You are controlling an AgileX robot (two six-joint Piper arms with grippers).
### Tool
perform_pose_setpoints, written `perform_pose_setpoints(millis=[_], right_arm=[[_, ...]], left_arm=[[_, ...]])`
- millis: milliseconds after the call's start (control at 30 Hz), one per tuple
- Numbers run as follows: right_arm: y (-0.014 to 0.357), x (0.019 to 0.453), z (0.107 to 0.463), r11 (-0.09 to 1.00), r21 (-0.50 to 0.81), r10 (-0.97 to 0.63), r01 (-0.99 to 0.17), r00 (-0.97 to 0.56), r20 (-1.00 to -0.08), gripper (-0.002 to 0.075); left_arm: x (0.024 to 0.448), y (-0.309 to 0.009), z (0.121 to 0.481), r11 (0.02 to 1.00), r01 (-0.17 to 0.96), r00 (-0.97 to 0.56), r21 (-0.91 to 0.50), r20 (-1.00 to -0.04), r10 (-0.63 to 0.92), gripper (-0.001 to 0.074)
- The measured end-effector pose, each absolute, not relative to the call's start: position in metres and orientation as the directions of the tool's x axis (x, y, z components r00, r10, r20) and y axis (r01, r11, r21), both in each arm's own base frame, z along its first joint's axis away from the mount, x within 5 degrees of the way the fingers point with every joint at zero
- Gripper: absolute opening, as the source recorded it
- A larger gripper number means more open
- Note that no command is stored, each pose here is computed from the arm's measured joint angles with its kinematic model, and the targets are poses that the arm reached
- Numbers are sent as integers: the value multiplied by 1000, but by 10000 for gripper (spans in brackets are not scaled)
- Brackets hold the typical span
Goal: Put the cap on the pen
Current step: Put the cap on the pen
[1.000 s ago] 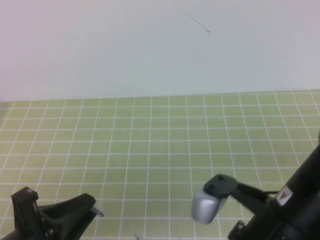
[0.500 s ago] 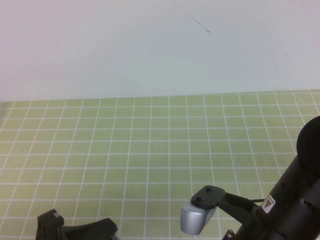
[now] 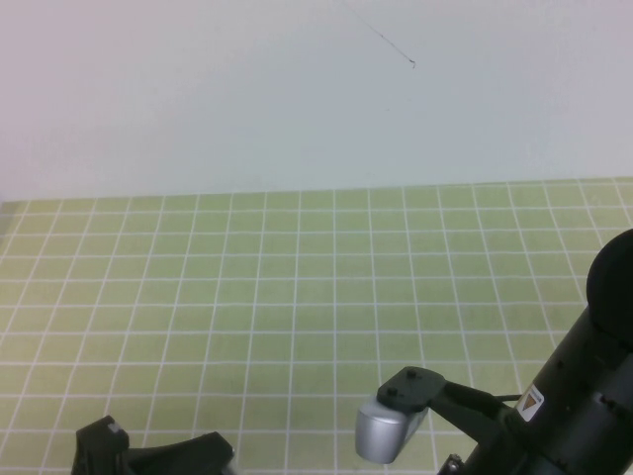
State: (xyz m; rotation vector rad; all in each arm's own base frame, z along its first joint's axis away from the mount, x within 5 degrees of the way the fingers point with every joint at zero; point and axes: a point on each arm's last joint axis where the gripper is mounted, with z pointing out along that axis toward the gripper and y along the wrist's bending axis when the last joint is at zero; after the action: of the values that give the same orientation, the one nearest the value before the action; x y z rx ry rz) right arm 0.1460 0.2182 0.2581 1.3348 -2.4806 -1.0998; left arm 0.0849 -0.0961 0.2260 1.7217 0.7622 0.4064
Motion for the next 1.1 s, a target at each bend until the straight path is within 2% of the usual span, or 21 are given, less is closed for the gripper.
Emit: perform_pose_setpoints(millis=[333, 633, 967, 1100], right_arm=[[219, 146, 258, 348, 652, -762, -674, -608, -223, 56], [228, 150, 248, 344, 705, -748, -620, -635, -194, 56], [230, 151, 247, 340, 713, -744, -613, -639, -195, 56], [229, 151, 247, 342, 703, -750, -623, -632, -195, 56]], left_arm=[[85, -97, 228, -130, 262, 737, 956, -112, 666, 1], [84, -97, 227, -135, 262, 738, 956, -108, 666, 0], [85, -95, 224, -164, 284, 727, 945, -100, 679, 0], [85, -93, 220, -225, 285, 723, 932, -55, 688, 1]])
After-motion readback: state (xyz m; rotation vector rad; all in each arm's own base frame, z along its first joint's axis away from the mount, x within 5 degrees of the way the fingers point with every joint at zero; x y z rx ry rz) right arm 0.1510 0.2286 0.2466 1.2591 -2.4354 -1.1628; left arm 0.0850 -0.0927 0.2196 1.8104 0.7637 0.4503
